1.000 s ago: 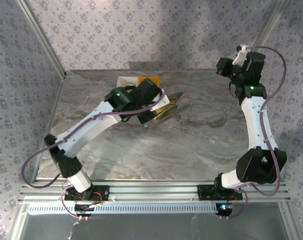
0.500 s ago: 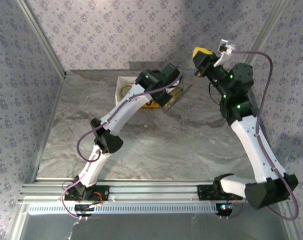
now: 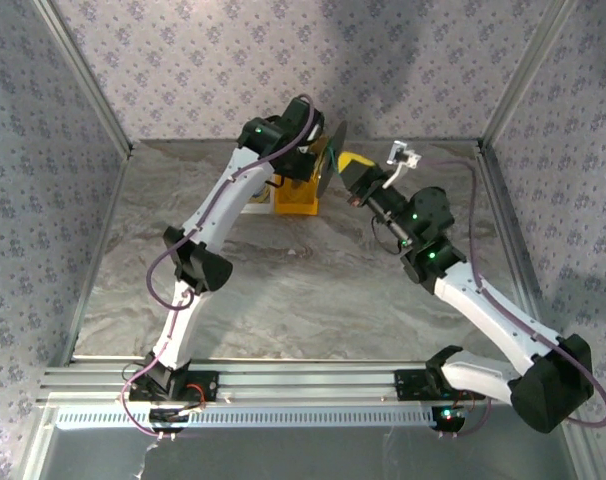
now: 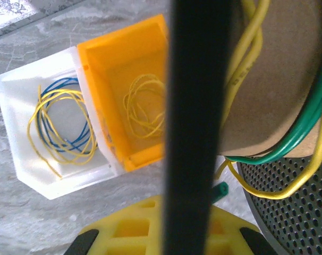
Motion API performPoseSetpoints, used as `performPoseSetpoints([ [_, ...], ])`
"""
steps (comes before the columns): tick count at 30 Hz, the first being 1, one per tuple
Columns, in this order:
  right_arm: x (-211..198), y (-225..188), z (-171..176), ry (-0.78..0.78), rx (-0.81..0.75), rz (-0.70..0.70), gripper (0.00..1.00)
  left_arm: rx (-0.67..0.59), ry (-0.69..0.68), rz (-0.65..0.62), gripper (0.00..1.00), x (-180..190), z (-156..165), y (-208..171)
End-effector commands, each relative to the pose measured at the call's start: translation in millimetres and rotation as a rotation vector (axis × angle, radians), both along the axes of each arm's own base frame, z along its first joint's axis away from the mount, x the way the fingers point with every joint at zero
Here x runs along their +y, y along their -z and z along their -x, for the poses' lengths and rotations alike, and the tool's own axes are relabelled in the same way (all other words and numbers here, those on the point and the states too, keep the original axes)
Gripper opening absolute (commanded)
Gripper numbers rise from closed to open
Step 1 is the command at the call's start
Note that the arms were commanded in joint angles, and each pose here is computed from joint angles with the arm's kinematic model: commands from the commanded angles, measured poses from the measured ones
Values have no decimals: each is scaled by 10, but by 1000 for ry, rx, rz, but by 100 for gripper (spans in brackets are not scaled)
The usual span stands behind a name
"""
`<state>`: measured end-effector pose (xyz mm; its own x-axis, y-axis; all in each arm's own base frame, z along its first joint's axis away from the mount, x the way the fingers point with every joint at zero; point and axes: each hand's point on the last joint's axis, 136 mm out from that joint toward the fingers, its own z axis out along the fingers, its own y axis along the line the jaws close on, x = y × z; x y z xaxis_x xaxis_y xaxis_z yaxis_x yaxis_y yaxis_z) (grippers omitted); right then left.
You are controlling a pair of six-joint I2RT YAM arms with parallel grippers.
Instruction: Wrap the cables
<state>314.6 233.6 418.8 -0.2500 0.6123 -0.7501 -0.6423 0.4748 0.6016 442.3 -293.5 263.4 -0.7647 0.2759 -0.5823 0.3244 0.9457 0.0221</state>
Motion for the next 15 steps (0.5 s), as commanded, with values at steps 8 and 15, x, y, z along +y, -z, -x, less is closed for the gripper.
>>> performPoseSetpoints([
  [8, -353, 621, 197, 55, 176, -216, 0, -424, -171, 567, 0, 182, -445, -1786],
  [15, -713, 950, -50, 169, 265, -268, 0, -503, -94, 795, 0, 83, -244, -2419],
])
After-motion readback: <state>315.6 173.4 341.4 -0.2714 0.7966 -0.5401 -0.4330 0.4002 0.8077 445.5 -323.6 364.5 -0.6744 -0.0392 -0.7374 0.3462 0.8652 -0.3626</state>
